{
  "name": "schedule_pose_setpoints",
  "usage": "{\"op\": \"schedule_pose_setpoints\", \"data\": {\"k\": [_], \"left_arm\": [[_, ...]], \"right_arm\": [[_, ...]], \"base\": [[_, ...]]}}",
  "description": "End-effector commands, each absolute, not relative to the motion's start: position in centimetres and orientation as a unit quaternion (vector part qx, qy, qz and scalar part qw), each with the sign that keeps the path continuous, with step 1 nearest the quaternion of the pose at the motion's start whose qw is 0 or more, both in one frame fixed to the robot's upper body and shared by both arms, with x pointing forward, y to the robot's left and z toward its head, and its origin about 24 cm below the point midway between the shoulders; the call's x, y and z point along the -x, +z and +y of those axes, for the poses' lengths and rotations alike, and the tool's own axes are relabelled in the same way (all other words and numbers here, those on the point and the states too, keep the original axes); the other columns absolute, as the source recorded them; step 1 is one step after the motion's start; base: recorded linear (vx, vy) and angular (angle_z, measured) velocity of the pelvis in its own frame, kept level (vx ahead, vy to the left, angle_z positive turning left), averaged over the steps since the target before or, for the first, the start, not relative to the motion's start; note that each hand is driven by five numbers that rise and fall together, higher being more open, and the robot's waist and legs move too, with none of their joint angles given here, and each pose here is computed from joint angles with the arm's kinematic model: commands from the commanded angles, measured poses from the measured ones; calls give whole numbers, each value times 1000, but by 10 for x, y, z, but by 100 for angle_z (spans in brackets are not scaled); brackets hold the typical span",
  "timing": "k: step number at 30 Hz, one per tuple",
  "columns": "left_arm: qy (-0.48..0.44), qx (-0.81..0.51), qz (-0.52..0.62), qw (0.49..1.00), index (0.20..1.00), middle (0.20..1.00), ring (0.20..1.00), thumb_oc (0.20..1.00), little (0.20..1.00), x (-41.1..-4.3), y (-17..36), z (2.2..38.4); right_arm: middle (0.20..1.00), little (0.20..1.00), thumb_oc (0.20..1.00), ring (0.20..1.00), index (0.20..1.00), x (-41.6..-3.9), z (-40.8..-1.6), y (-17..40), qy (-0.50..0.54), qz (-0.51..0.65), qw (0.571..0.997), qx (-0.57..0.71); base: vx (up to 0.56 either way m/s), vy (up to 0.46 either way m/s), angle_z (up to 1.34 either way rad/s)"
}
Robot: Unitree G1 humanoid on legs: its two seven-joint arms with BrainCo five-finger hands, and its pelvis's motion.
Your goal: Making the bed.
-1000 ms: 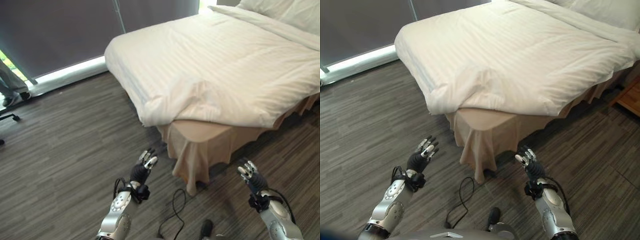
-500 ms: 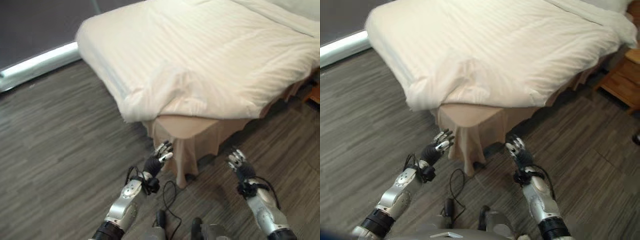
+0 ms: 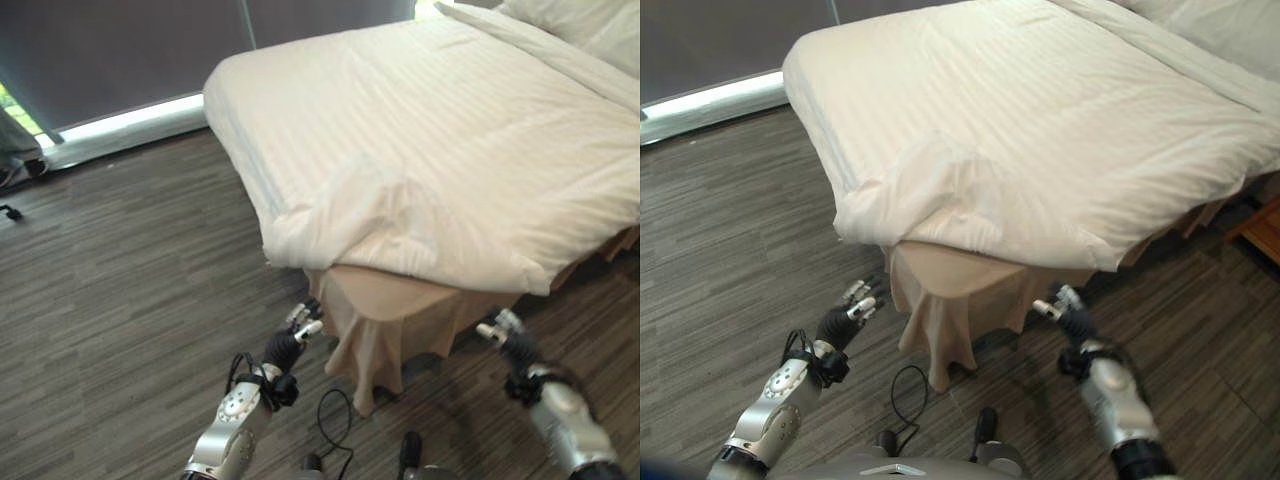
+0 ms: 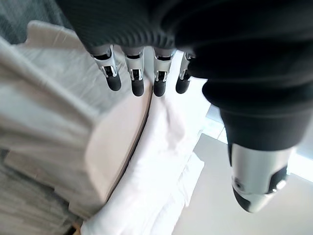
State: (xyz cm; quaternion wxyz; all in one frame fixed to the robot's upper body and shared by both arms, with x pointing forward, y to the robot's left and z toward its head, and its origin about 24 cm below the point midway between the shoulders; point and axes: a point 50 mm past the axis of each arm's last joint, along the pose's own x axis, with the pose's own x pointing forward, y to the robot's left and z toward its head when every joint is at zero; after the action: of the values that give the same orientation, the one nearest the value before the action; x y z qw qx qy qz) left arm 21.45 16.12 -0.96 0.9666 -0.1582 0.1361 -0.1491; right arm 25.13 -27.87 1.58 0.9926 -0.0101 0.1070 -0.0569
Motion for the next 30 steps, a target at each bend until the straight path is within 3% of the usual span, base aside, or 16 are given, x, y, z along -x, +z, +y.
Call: {"op": "schedule_pose_setpoints", "data": {"k": [1,4,5,10,13,18,30], "left_arm": [[-191,152,100,965,1000,1000,1000,1000,1000,-219,8,159],[-203,154,116,960,1000,1000,1000,1000,1000,-212,4,158],[-225,155,129,953,1000,1000,1000,1000,1000,-208,2,153],[-251,152,142,945,1000,1000,1000,1000,1000,-205,0,148],[-250,125,164,946,1000,1000,1000,1000,1000,-201,-6,158],[-232,105,189,948,1000,1000,1000,1000,1000,-193,-13,174],[-254,116,149,949,1000,1000,1000,1000,1000,-203,3,155]], "right_arm": [[1000,1000,1000,1000,1000,-273,-280,46,-48,40,995,78],[1000,1000,1000,1000,1000,-299,-286,76,-38,20,984,175],[1000,1000,1000,1000,1000,-328,-290,107,-25,15,955,295],[1000,1000,1000,1000,1000,-377,-297,172,-94,-7,927,363],[1000,1000,1000,1000,1000,-394,-301,232,-139,-14,875,464],[1000,1000,1000,1000,1000,-388,-322,293,-248,-20,827,505],[1000,1000,1000,1000,1000,-360,-364,318,-346,22,757,553]], "base": [[16,3,21],[-1,17,21],[-14,14,19],[-40,3,23],[-78,-3,27],[-38,8,44],[-20,18,16]]}}
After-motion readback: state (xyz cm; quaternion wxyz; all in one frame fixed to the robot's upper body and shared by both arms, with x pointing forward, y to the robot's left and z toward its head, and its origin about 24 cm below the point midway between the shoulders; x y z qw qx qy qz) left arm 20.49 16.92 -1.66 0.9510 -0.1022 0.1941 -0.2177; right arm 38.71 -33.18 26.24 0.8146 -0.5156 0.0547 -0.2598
